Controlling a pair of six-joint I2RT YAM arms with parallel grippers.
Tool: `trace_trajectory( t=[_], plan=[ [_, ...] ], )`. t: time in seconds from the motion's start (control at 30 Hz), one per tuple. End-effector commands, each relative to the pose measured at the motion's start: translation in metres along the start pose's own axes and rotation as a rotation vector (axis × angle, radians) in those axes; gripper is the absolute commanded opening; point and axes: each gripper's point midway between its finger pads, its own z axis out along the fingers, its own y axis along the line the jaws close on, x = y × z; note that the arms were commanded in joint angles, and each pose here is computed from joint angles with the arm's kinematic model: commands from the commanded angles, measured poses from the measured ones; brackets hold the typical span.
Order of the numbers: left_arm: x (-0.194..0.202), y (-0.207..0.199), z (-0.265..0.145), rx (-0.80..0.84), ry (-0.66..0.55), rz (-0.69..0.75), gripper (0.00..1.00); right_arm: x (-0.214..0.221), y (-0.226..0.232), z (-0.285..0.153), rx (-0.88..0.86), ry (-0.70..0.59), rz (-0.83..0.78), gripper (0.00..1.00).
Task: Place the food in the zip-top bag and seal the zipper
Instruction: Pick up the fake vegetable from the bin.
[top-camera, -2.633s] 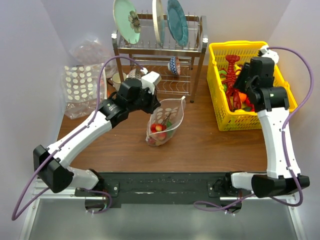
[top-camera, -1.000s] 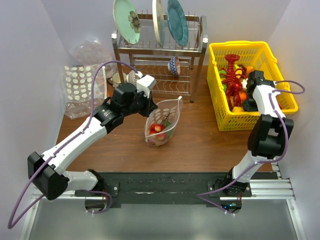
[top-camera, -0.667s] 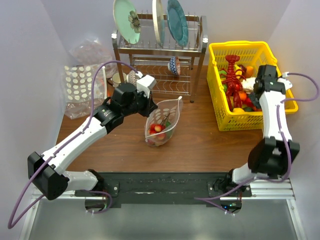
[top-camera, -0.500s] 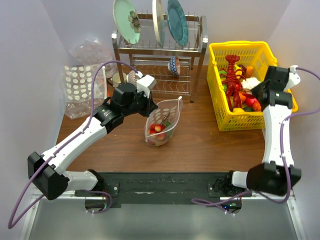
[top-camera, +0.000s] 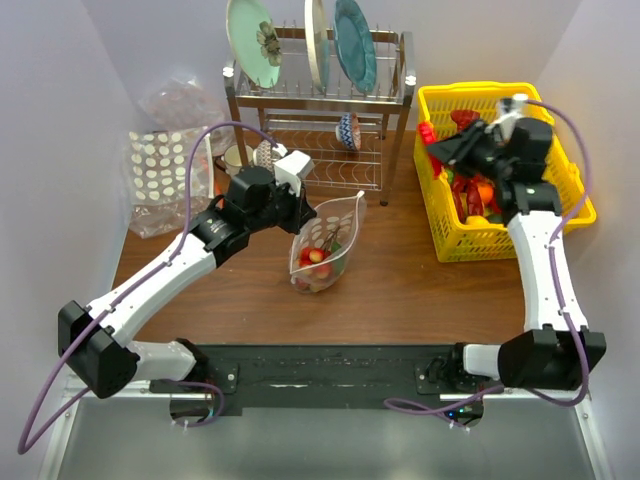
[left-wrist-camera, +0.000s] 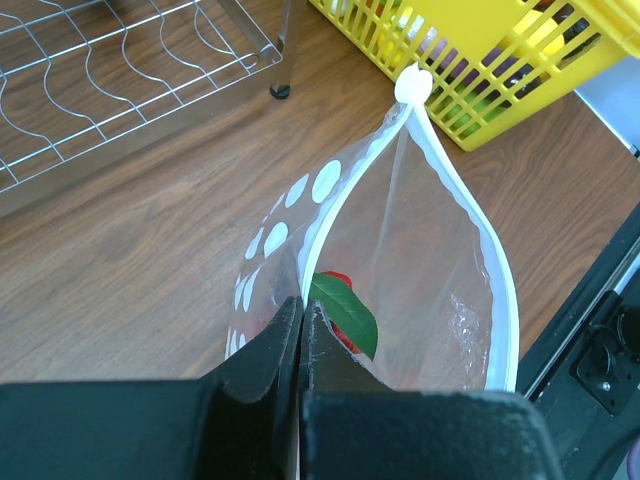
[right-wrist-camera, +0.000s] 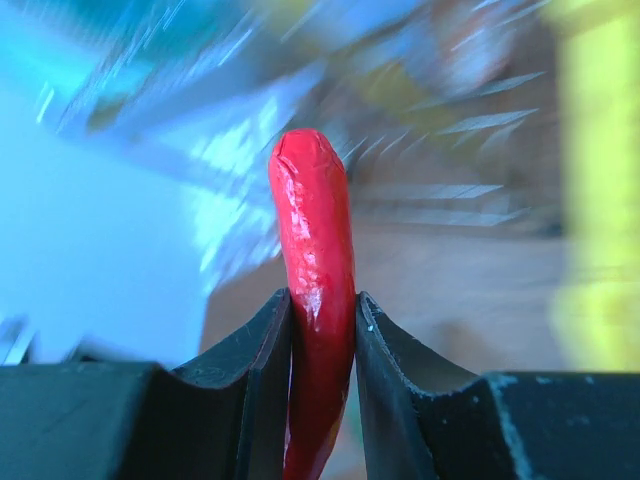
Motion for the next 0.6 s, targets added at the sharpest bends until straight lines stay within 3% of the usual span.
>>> trace_trajectory(
  t=[0.0,0.17,0.37,0.57],
  plan=[
    [-0.009,0.002,0.002,0.002,-0.037,0.014,0.00,0.062,0.078,-0.004,-0.269,0.200,-0.026,0.09],
    [-0.008,0.004,0.004,-0.002,-0.032,0.012,0.00,0.117,0.099,-0.010,-0.321,0.355,-0.014,0.09],
    [-0.008,0.005,0.004,-0.002,-0.032,0.009,0.00,0.175,0.095,-0.019,-0.260,0.553,0.041,0.09],
    [-0.007,0.009,0.005,-0.011,-0.029,0.003,0.00,0.213,0.098,-0.023,-0.250,0.654,0.067,0.10]
  ],
)
